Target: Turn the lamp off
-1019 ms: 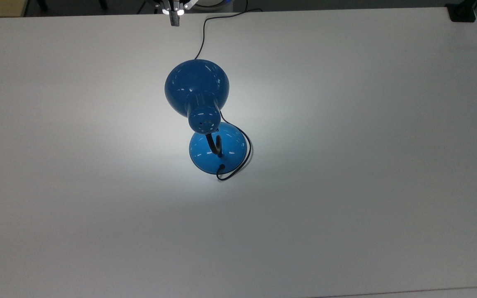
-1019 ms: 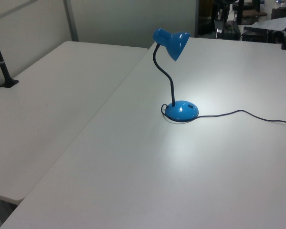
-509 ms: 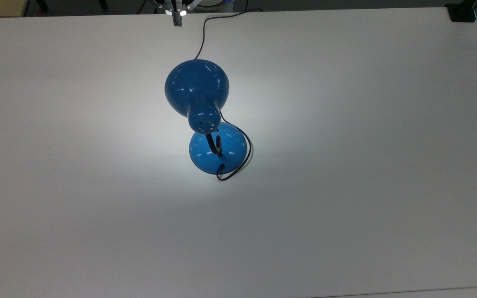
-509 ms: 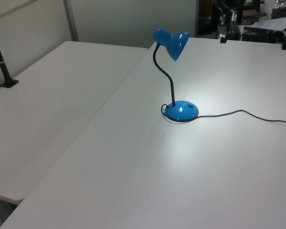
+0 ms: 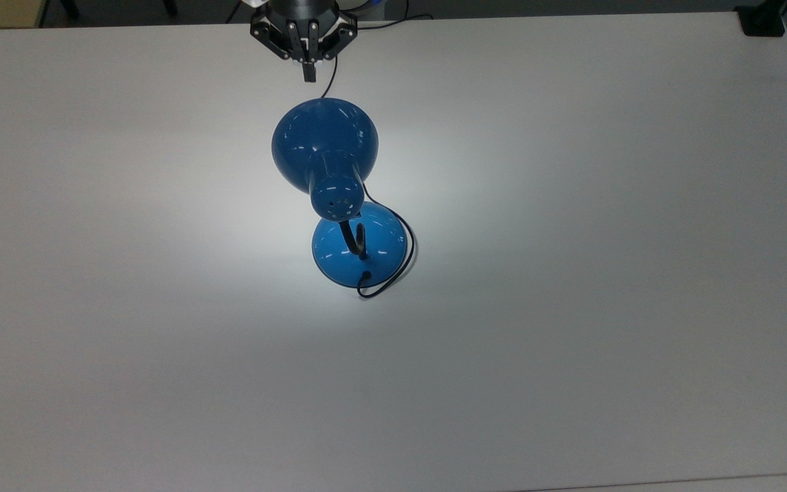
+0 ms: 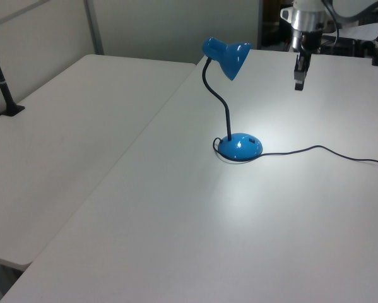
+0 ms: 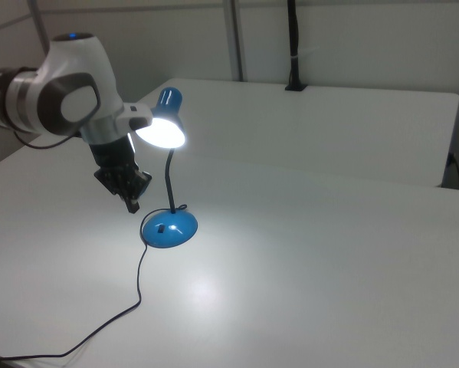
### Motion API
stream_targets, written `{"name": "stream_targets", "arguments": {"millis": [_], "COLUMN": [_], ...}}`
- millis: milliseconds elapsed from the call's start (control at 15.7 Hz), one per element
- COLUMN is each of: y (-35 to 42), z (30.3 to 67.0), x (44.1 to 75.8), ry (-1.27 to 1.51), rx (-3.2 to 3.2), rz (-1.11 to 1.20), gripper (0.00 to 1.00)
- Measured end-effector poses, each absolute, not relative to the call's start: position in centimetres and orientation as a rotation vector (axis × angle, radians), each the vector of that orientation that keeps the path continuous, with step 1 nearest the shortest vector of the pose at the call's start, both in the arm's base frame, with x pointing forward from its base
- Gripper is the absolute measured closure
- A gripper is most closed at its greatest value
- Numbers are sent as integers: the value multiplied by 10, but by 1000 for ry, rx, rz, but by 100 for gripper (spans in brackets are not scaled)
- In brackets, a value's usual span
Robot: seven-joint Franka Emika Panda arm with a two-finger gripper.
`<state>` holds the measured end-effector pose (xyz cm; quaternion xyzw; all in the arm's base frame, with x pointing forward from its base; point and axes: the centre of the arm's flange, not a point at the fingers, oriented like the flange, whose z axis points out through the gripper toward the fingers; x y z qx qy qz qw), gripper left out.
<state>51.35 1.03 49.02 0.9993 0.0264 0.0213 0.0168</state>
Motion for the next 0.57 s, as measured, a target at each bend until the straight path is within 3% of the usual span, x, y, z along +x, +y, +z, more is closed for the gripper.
{"name": "stream_targets", "arguments": {"millis": [573], "y": [50], "z": [380], "x": [557], "ry": [202], "rx": [3109], "rz": [212], "gripper": [99]}}
